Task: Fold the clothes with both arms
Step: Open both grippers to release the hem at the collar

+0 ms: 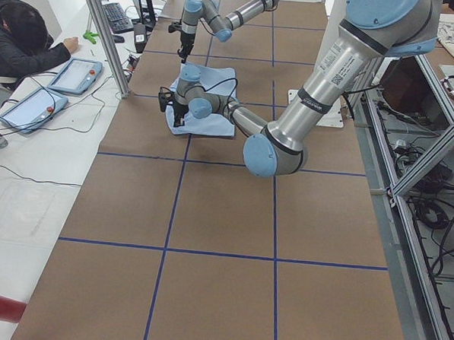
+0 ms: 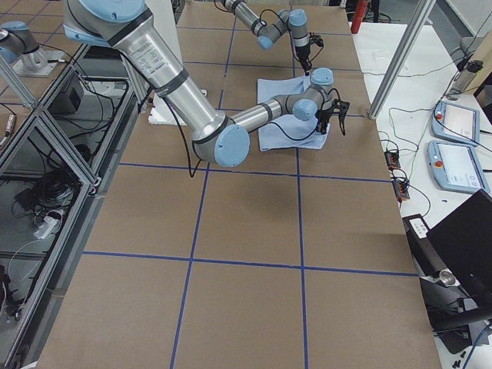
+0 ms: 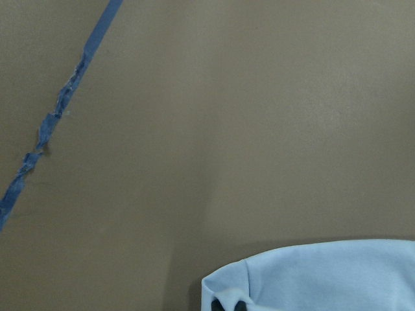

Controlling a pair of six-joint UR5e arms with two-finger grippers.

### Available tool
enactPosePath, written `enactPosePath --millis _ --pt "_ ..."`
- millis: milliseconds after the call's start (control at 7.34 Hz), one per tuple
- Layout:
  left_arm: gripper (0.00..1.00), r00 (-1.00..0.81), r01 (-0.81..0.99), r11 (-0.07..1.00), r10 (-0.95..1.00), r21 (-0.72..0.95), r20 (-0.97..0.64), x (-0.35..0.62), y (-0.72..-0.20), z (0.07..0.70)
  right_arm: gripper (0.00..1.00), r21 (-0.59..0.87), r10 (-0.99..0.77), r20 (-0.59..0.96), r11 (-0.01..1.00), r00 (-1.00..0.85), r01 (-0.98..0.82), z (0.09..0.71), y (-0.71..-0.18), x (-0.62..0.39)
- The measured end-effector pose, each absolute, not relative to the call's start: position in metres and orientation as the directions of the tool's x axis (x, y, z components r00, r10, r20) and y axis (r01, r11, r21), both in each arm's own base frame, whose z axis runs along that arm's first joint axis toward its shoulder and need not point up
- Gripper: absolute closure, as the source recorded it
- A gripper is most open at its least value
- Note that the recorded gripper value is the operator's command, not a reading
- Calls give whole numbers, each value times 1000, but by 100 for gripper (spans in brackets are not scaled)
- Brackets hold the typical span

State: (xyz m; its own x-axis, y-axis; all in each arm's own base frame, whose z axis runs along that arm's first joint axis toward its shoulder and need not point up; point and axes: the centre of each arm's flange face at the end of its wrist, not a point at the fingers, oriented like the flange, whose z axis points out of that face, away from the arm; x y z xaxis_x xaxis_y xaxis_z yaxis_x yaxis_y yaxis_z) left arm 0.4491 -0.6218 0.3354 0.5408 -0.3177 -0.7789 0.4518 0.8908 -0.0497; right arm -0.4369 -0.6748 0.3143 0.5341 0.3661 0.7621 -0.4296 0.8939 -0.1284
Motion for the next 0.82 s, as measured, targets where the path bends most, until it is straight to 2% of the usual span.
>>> enactPosePath --millis 817 --pt "100 541 449 892 -316 -49 -779 451 -623 333 100 -126 362 761 896 538 -425 314 -673 -442"
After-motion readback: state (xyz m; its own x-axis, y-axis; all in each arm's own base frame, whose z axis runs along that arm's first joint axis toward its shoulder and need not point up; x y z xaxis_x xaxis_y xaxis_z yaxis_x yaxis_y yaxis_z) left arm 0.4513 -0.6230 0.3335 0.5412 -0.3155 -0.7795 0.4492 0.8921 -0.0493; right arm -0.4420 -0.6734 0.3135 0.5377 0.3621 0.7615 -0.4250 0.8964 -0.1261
